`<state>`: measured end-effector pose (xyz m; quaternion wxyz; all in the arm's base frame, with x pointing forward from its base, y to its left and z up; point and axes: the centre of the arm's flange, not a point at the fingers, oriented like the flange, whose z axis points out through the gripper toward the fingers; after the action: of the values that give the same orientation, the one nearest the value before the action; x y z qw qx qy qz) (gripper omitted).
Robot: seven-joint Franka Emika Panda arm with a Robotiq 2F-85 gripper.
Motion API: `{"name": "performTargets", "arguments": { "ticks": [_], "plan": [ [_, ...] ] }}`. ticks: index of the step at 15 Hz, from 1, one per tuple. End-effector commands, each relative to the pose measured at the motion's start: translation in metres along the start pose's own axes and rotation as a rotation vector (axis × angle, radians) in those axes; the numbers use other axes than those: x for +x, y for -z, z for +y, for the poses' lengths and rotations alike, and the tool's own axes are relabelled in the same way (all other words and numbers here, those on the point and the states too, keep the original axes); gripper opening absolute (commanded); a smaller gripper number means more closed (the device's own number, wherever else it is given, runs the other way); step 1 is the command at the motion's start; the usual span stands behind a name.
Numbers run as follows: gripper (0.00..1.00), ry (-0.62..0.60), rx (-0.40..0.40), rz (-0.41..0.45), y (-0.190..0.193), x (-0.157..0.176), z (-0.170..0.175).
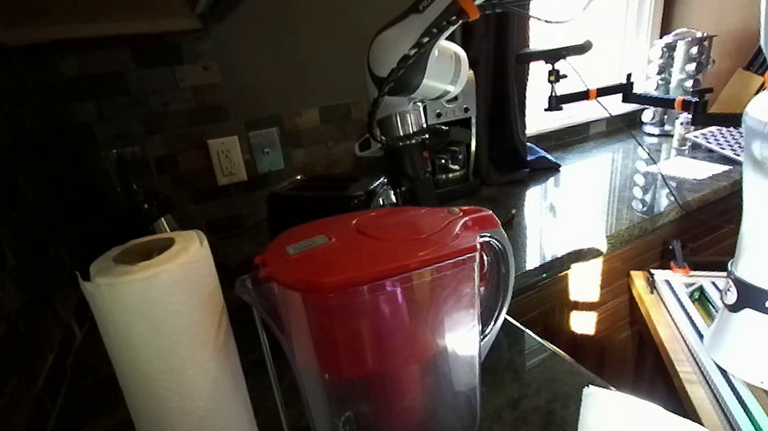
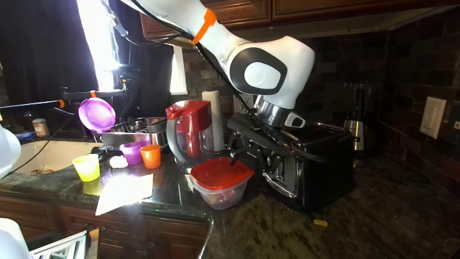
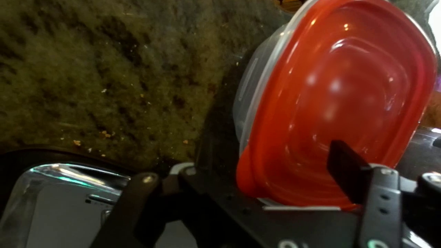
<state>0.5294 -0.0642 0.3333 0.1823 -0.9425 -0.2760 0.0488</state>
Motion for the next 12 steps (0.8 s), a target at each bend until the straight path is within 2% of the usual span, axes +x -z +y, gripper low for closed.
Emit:
{"name": "performTargets", "arguments": {
  "ticks": [1, 4, 6, 8, 9, 10, 12],
  "plan": [
    [0.61, 0.056, -0.04, 0.038, -0.0094, 0.0022, -0.0083],
    [0.35, 0.062, -0.066, 0.069, -0.0104, 0.0056, -0.0084],
    [0.23, 0.063, -0.078, 0.088, -0.0095, 0.0065, -0.0093],
    [0.21, 0.068, -0.09, 0.106, -0.0044, 0.0067, -0.0119],
    [0.12, 0.072, -0.096, 0.11, -0.0034, 0.0059, -0.0131],
    [0.14, 0.075, -0.099, 0.113, -0.0031, 0.0054, -0.0136],
    [0.05, 0.08, -0.107, 0.119, -0.002, 0.0048, -0.0156]
  ]
}}
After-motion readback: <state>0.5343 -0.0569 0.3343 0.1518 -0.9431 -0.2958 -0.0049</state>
